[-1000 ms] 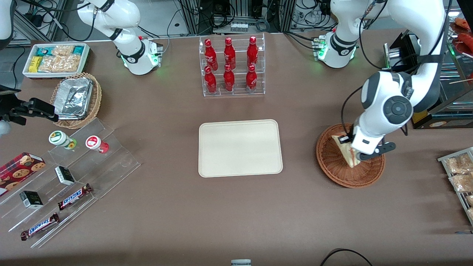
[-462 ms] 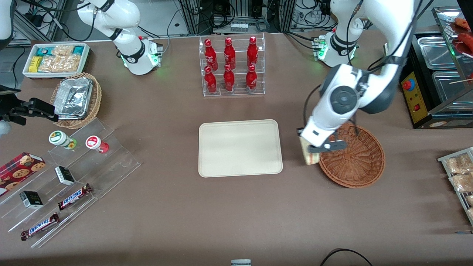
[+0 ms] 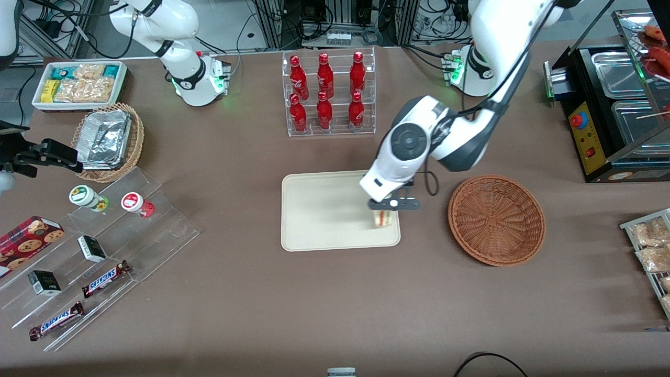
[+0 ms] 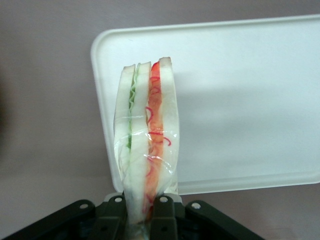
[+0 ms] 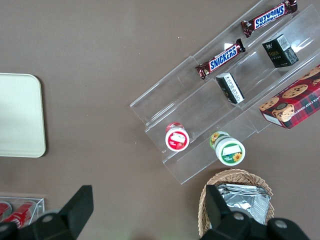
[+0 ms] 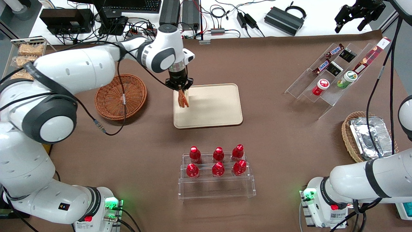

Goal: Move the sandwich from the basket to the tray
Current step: 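Lift the sandwich and carry it with the left gripper over the tray, then lower the sandwich onto the tray and open the left gripper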

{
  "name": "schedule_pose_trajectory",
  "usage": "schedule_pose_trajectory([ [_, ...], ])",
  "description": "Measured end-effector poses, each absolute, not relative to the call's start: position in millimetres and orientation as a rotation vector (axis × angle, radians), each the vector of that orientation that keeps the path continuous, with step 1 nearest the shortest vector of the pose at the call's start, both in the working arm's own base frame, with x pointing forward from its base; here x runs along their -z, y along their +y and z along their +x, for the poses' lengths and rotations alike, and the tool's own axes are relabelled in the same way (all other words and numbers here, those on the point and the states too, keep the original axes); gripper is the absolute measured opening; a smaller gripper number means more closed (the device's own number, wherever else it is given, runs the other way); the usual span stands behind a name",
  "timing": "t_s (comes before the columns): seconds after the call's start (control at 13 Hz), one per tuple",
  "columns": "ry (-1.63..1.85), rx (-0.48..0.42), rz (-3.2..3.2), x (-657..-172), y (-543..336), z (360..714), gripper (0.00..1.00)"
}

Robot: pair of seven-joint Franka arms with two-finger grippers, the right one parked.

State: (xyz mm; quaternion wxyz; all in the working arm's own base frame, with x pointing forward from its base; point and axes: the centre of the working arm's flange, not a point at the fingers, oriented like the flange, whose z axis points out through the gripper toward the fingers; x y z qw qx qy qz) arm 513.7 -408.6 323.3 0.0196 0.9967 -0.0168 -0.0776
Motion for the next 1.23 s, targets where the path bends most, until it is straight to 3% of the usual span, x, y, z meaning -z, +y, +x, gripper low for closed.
schedule_pose_trajectory([
  [0.38, -0.019, 0.225, 3.047, -289.3, -471.2, 504.5, 0.16],
  [0.69, 0.021, 0.163, 3.106, -263.6, -488.1, 498.8, 0.16],
  [1.23, 0.043, 0.156, 3.099, -253.4, -507.4, 491.6, 0.16],
])
